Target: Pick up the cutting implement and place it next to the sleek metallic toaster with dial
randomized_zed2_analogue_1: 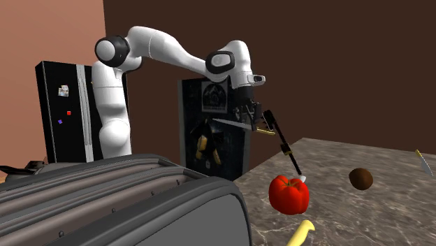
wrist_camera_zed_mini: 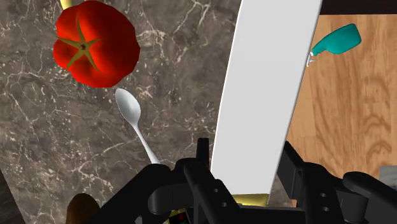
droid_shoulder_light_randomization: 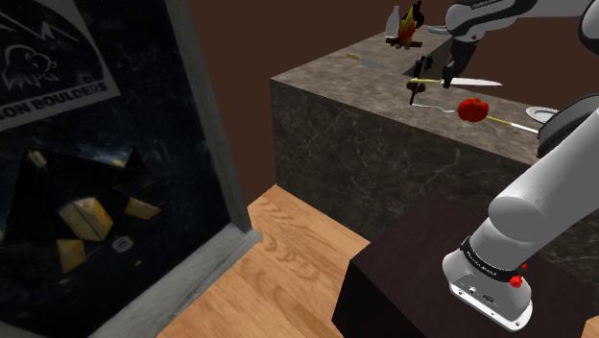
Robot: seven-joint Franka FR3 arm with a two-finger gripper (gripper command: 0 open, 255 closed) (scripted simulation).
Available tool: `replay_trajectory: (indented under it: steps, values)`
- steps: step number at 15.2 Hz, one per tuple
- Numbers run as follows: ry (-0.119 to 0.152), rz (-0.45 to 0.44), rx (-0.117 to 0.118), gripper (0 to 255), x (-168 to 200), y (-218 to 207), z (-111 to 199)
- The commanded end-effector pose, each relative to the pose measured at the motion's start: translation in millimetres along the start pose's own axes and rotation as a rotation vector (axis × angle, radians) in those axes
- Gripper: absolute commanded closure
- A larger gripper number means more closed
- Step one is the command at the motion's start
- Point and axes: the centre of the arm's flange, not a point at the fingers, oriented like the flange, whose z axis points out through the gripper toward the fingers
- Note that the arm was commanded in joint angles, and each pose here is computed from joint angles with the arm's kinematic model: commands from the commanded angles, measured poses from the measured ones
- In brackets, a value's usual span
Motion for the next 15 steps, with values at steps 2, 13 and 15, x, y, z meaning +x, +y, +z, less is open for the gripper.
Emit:
replay_trajectory:
  steps: [2, 13, 15]
  values:
    - [0.000, 0.000, 0.000, 255, -0.3, 3.1, -15.8]
    - [0.000, 0.000, 0.000, 255, 0.9, 15.5, -72.5]
    - [0.000, 0.000, 0.000, 255, 1.1, 17.7, -82.8]
